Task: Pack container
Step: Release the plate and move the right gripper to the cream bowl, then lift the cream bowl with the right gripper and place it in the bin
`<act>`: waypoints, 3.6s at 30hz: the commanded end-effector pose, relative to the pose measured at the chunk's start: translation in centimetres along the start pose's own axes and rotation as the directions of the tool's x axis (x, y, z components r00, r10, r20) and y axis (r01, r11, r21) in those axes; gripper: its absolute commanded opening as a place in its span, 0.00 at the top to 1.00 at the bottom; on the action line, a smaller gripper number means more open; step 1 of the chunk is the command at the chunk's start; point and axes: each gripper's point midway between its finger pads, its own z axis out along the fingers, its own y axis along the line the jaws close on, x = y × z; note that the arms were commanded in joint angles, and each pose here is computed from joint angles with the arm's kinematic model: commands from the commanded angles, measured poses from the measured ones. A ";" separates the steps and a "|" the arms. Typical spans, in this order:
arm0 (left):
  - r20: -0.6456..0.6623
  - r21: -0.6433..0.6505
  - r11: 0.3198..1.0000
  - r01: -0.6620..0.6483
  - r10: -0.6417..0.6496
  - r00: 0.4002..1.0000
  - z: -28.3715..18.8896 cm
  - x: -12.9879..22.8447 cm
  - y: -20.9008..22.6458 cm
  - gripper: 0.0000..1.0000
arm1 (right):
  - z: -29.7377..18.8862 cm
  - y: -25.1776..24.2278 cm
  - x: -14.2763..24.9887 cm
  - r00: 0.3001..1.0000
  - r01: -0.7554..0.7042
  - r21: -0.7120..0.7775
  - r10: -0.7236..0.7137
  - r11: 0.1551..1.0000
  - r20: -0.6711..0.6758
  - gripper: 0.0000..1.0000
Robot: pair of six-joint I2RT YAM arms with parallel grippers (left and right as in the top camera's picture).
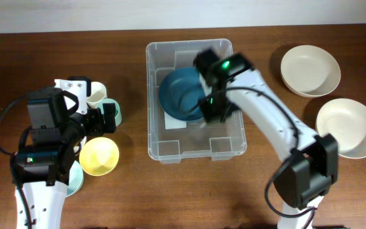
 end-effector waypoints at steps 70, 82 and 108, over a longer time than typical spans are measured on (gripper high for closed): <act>0.031 -0.012 1.000 0.002 -0.001 1.000 -0.5 -1.1 0.2 0.01 | 13.8 -42.8 -1.9 0.606 -0.789 -0.033 0.787 0.613 0.117 0.96; 0.030 -0.012 1.000 0.002 -0.001 1.000 -0.5 -1.1 0.2 0.01 | 6.3 -40.7 -6.2 0.615 -0.722 -0.227 0.756 0.654 0.221 0.96; 0.008 -0.031 0.999 0.005 -0.004 1.000 -0.5 -0.5 0.6 0.01 | -17.2 -14.4 -8.5 0.839 -0.177 -0.127 0.217 0.976 0.498 0.96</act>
